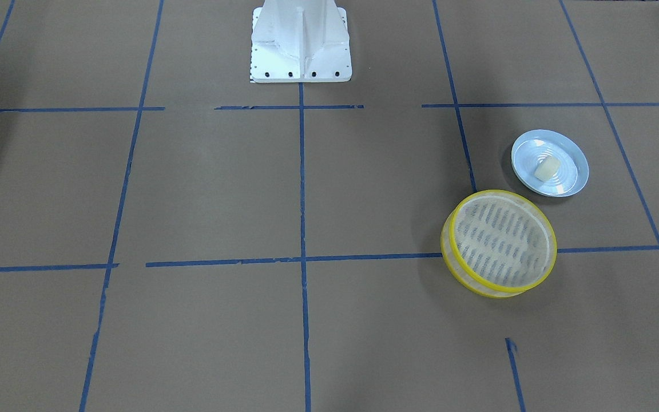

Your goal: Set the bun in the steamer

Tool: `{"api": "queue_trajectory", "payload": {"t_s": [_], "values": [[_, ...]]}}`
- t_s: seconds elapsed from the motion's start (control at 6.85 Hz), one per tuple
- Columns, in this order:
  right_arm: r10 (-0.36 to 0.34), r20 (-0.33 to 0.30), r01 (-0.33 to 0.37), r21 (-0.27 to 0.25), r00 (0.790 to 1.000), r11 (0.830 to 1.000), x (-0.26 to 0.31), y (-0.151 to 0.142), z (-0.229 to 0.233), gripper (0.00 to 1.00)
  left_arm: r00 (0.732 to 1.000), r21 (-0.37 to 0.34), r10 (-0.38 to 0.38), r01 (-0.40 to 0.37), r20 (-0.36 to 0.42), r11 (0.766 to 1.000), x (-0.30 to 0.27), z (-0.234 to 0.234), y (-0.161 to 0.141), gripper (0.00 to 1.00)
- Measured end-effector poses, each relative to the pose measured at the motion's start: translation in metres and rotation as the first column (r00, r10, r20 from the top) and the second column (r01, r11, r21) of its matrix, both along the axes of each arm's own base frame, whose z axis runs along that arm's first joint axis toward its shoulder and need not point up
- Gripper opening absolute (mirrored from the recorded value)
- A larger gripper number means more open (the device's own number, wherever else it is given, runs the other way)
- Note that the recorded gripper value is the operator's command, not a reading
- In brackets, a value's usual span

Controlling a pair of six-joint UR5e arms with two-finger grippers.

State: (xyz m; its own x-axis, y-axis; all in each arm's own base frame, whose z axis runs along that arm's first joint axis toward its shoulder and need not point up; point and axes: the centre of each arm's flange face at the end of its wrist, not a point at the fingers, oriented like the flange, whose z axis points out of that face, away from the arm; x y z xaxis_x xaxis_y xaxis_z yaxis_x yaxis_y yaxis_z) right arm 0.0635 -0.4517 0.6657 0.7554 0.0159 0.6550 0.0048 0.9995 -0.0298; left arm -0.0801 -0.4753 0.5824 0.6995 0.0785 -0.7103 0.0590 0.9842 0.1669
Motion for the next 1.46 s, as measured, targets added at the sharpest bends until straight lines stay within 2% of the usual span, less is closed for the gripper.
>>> {"api": "queue_trajectory", "payload": {"t_s": [0.15,0.29,0.44,0.73,1.17,1.46], "values": [[0.000,0.000,0.000,0.000,1.000,1.000,0.000,0.000,0.000,1.00,1.000,-0.003,-0.022,0.022,-0.015,1.000,0.027,-0.018,-0.006,1.00],[0.000,0.000,0.000,0.000,1.000,1.000,0.000,0.000,0.000,1.00,1.000,0.002,-0.011,0.011,-0.019,1.000,0.062,-0.039,-0.008,1.00],[0.000,0.000,0.000,0.000,1.000,1.000,0.000,0.000,0.000,1.00,1.000,0.002,0.005,-0.005,-0.018,1.000,0.096,-0.059,-0.004,1.00],[0.000,0.000,0.000,0.000,1.000,1.000,0.000,0.000,0.000,1.00,0.999,-0.045,0.014,-0.015,-0.033,0.999,0.144,-0.084,0.018,1.00],[0.000,0.000,0.000,0.000,1.000,1.000,0.000,0.000,0.000,1.00,1.000,-0.104,-0.006,0.005,-0.015,0.995,0.232,-0.099,0.047,1.00],[0.000,0.000,0.000,0.000,1.000,1.000,0.000,0.000,0.000,1.00,1.000,-0.108,-0.025,0.025,-0.003,0.994,0.283,-0.077,0.058,1.00]]}}
